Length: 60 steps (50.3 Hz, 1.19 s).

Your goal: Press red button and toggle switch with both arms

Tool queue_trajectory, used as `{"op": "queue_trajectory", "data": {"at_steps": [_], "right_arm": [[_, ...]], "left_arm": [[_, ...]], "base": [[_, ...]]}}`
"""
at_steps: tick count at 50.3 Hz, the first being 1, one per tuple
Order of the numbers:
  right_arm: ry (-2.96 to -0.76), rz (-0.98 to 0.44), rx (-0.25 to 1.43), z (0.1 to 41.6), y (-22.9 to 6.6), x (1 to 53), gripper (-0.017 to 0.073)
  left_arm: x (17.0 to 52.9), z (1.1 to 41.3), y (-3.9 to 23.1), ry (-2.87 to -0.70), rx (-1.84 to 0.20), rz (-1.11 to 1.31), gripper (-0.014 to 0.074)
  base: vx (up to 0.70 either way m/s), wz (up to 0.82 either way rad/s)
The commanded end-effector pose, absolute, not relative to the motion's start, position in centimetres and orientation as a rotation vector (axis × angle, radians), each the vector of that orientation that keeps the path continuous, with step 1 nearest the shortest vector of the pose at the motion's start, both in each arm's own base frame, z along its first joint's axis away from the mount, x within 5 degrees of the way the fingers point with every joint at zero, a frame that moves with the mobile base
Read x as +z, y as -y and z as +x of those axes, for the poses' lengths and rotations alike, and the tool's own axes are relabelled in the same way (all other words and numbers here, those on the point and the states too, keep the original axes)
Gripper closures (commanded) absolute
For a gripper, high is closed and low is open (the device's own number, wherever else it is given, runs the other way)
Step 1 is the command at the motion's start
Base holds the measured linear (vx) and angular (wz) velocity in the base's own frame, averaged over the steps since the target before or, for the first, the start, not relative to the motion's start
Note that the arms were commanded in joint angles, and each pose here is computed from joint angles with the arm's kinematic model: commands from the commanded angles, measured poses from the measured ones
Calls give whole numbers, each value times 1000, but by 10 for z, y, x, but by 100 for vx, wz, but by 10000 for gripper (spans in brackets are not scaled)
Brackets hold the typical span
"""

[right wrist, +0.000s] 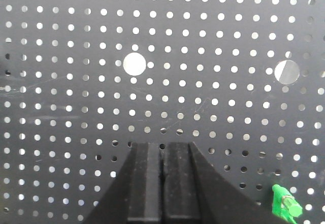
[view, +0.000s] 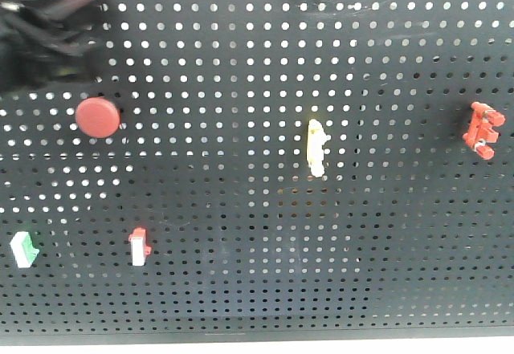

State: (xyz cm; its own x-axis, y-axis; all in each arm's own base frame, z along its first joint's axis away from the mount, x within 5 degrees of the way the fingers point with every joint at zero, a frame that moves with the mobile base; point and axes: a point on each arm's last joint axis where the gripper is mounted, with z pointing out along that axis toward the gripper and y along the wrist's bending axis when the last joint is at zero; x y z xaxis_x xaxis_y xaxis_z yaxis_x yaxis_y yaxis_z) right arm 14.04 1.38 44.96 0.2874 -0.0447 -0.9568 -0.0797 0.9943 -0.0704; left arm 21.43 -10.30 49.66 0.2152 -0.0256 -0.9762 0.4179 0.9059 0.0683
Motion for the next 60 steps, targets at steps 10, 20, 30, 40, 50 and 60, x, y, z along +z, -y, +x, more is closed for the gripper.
{"op": "queue_trajectory", "data": {"at_steps": [10, 20, 30, 40, 50, 60], "right_arm": [[-1190, -81, 74, 142, -14, 463, 562], [-1153, -107, 106, 151, -21, 464, 562], [-1114, -254, 275, 161, -59, 466, 562], [-1081, -463, 336, 179, -114, 482, 562], [-1086, -512, 404, 204, -155, 505, 562], [-1118, -506, 398, 226, -168, 521, 562]], "left_arm": [[502, 149, 72, -1178, -275, 356, 592], [482, 126, 62, -1172, -277, 356, 592], [479, 122, 59, -1163, -278, 354, 592], [481, 121, 59, -1147, -280, 351, 592], [481, 121, 59, -1146, -279, 352, 592], [481, 121, 59, -1146, -279, 352, 592]], "base": [[0, 0], [0, 0], [0, 0], [0, 0], [0, 0], [0, 0]]}}
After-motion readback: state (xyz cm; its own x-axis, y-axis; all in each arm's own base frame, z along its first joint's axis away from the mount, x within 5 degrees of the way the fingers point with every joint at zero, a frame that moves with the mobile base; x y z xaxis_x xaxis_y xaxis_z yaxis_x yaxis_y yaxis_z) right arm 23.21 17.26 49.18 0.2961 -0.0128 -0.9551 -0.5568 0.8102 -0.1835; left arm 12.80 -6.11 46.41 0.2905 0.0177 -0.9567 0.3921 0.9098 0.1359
